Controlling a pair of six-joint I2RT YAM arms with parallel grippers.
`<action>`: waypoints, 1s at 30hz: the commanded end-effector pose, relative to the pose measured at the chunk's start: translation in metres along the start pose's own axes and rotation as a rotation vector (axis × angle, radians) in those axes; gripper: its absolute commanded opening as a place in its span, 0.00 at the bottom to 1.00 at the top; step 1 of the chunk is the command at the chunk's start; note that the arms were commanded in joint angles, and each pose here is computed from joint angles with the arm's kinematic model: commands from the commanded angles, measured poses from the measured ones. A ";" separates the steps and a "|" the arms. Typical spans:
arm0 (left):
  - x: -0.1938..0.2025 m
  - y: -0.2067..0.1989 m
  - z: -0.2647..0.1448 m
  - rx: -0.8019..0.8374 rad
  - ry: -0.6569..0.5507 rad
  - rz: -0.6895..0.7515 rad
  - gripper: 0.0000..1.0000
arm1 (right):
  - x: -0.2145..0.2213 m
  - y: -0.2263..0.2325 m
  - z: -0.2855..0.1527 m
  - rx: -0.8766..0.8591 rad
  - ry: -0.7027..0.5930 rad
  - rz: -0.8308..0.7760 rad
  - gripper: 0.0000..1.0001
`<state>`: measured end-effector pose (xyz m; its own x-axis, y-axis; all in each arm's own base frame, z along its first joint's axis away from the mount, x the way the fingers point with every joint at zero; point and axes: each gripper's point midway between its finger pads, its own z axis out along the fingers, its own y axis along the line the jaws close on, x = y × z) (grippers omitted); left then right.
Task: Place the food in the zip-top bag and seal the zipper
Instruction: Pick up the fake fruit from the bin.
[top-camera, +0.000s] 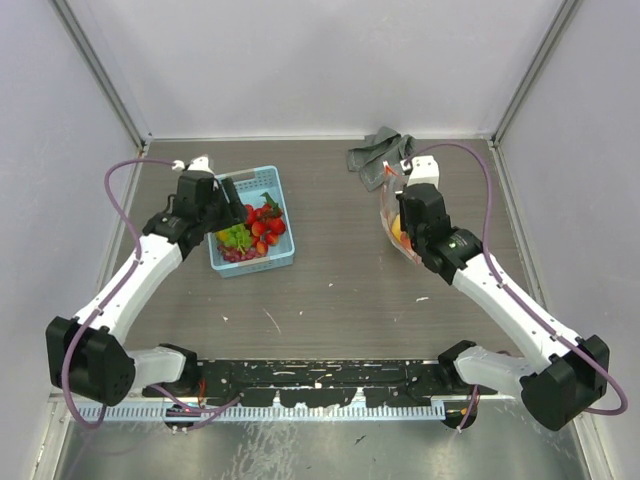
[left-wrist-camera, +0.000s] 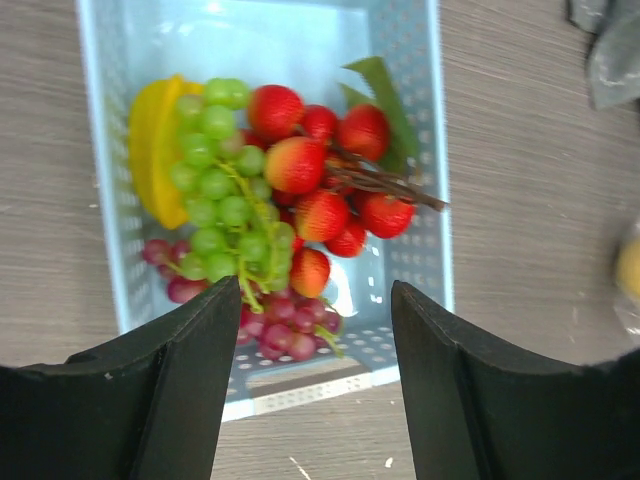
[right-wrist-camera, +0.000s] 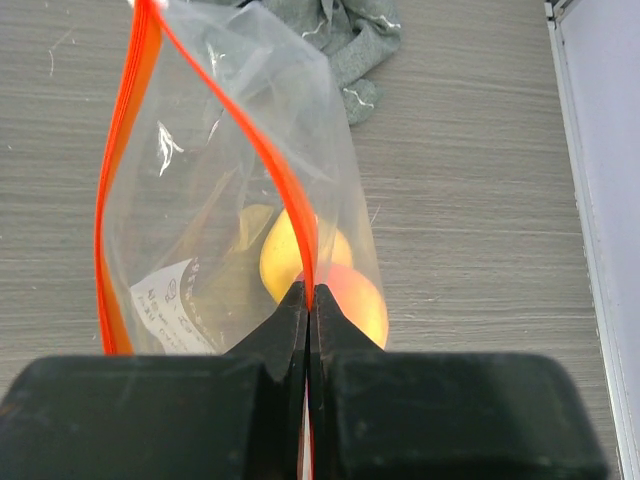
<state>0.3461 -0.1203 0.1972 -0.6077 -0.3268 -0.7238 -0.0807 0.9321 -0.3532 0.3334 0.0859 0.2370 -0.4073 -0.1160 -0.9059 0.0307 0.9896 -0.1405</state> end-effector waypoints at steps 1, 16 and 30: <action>-0.009 0.031 0.007 -0.089 -0.017 0.009 0.63 | -0.018 0.002 -0.001 -0.019 -0.088 0.044 0.00; -0.001 0.086 0.048 -0.331 0.059 0.066 0.51 | -0.027 0.005 -0.022 -0.103 -0.157 0.097 0.00; 0.004 0.100 0.089 -0.408 0.127 0.122 0.43 | -0.013 0.016 -0.008 -0.122 -0.107 0.067 0.00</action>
<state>0.3853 -0.0492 0.0978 -0.7488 -0.2275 -0.6225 -0.2774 0.9606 -0.0173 0.3250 0.0996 0.2364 -0.3568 -0.0829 -0.9305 -0.0578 0.9961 -0.0665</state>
